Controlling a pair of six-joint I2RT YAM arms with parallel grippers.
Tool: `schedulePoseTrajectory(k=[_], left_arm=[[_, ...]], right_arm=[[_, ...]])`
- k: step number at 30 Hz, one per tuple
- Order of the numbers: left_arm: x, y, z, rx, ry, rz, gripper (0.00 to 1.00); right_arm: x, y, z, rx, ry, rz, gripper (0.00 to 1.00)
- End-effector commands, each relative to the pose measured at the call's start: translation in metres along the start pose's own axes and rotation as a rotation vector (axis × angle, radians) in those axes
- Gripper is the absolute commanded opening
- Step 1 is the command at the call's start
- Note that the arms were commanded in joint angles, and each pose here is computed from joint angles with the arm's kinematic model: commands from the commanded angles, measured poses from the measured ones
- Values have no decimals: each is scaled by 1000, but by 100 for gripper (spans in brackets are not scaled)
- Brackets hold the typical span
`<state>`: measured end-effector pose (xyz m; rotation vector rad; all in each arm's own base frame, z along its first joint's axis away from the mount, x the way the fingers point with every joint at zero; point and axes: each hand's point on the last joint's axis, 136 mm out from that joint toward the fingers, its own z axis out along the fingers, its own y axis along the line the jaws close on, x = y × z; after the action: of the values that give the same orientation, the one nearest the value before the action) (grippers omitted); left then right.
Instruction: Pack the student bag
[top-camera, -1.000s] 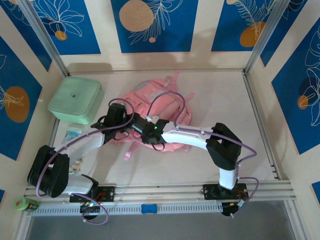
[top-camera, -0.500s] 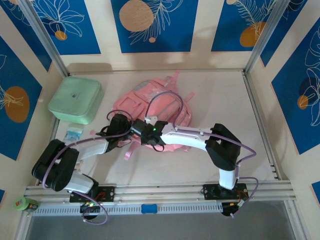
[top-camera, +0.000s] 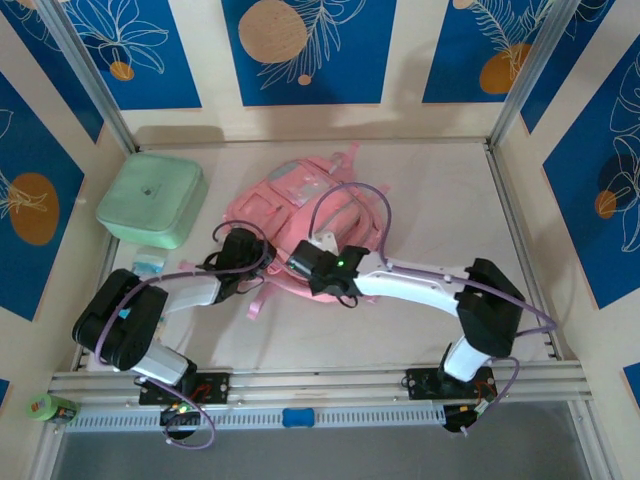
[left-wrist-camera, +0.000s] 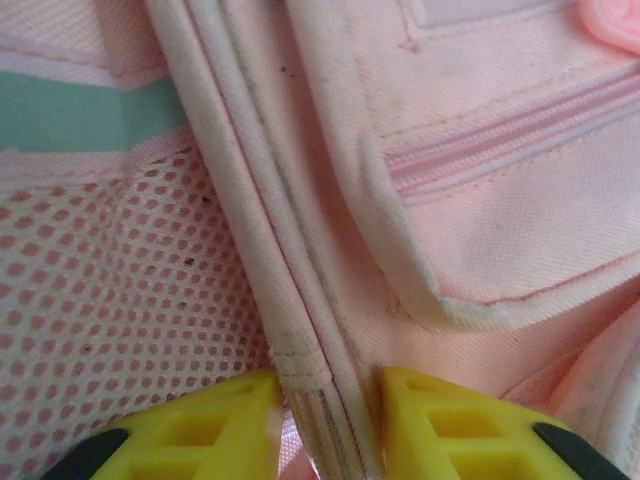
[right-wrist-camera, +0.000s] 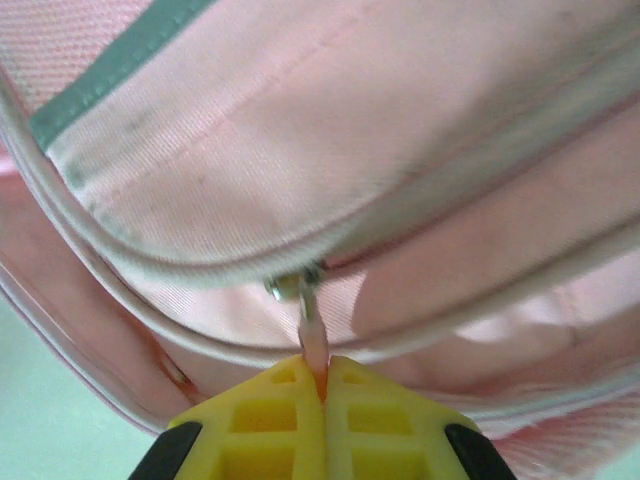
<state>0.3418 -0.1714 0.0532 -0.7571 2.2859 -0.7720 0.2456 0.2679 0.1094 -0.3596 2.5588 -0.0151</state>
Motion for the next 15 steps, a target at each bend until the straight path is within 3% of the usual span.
schedulePoseTrajectory(k=[1, 5, 8, 11, 15], left_arm=[[-26, 50, 7, -174, -45, 17, 31], [-40, 24, 9, -108, -23, 153, 30], [-45, 4, 1, -60, 0, 222, 33], [-42, 3, -19, -67, 16, 203, 36], [-17, -7, -40, 20, 59, 82, 42]], right_arm=[[-1, -36, -3, 33, 27, -73, 0], [-10, 4, -13, -161, -17, -172, 0], [-9, 22, -12, -227, -1, -160, 0], [-11, 17, -7, -185, -14, -170, 0], [-11, 10, -9, -209, -33, -151, 0]])
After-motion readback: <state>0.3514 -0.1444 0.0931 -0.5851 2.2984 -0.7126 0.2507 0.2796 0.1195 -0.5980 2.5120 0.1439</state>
